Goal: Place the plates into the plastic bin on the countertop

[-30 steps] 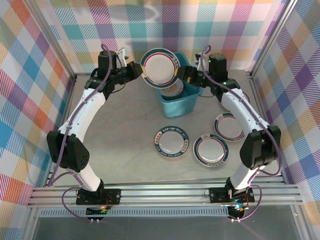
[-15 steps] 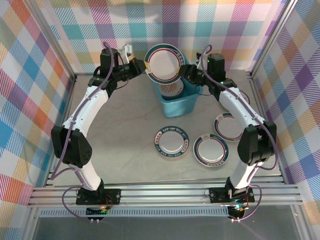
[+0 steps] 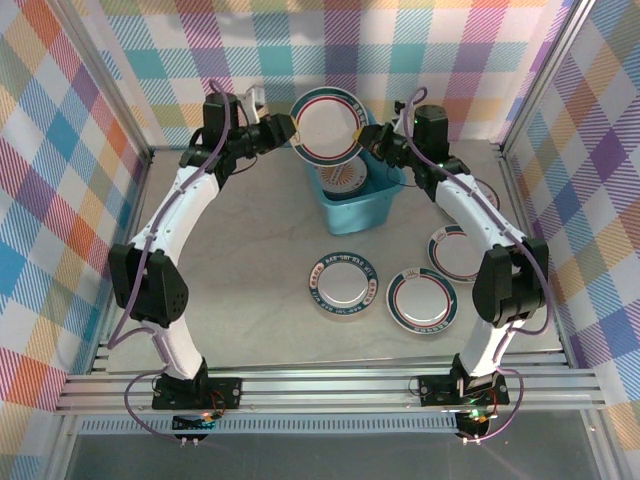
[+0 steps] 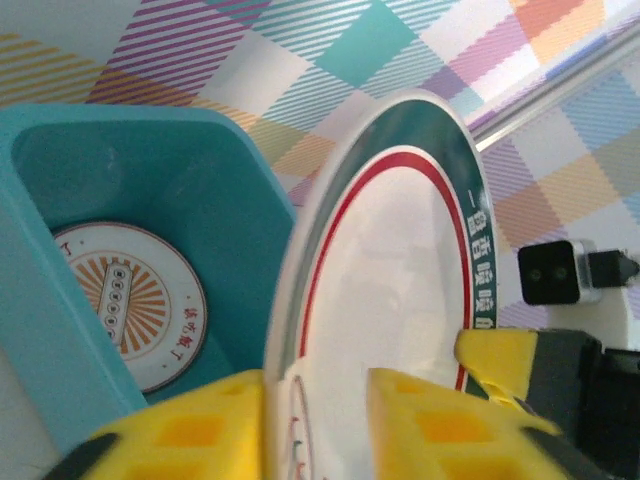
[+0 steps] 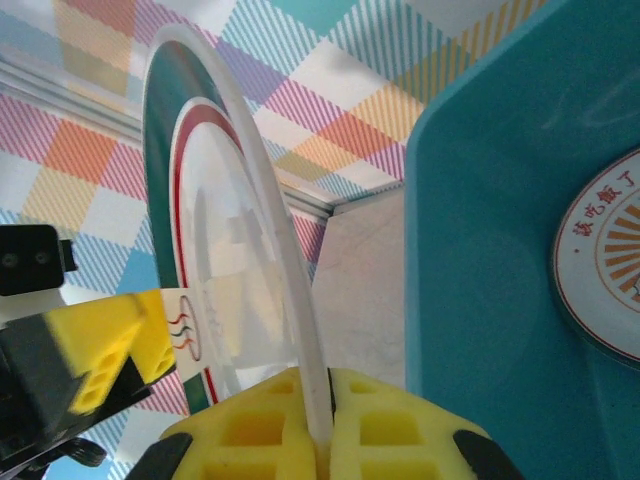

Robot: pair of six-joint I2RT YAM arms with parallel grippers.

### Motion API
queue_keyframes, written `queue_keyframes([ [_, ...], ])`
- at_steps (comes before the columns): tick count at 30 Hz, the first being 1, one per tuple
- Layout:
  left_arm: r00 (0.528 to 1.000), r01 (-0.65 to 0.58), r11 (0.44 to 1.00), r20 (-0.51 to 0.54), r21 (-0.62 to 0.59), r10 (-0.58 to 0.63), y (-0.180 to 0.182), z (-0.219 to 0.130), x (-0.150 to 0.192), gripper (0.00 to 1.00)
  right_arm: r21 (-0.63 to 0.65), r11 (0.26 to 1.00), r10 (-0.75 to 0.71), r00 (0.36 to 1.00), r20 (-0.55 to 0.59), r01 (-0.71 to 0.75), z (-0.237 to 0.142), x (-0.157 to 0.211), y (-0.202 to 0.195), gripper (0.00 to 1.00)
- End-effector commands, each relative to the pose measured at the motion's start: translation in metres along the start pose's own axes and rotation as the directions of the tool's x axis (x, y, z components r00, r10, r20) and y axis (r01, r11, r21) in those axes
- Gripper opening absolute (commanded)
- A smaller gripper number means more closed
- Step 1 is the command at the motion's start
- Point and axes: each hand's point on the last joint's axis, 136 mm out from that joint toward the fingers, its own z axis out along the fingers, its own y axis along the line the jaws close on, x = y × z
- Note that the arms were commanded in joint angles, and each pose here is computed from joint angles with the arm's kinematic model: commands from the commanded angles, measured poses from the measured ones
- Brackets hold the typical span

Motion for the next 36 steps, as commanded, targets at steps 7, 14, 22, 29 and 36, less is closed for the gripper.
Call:
queue_keyframes([
  [7,0.992,-0.035,0.999,0.122,-0.003,0.035,0.016,-0.004,-0.045,0.72,0.018,0.997,0.064,0.971,0.231,-0.07,-0.003,-0.042,-0.01,0.0],
  [14,0.989,-0.023,0.997,0.144,-0.07,0.033,0.057,-0.003,-0.051,0.75,0.109,0.945,0.245,0.887,0.391,-0.309,0.002,-0.035,-0.058,0.0],
  [22,0.991,0.034,0.993,0.136,-0.11,-0.019,0.106,0.001,-0.052,0.75,0.248,0.869,0.286,0.844,0.453,-0.428,0.024,-0.018,-0.09,0.0],
  [29,0.986,0.089,0.991,0.149,-0.104,-0.072,0.133,0.005,-0.057,0.75,0.32,0.814,0.319,0.833,0.452,-0.485,0.046,-0.005,-0.101,0.0],
  [36,0.988,0.1,0.99,0.128,-0.1,-0.087,0.147,0.009,-0.053,0.75,0.416,0.741,0.295,0.811,0.505,-0.528,0.05,0.008,-0.114,0.0],
])
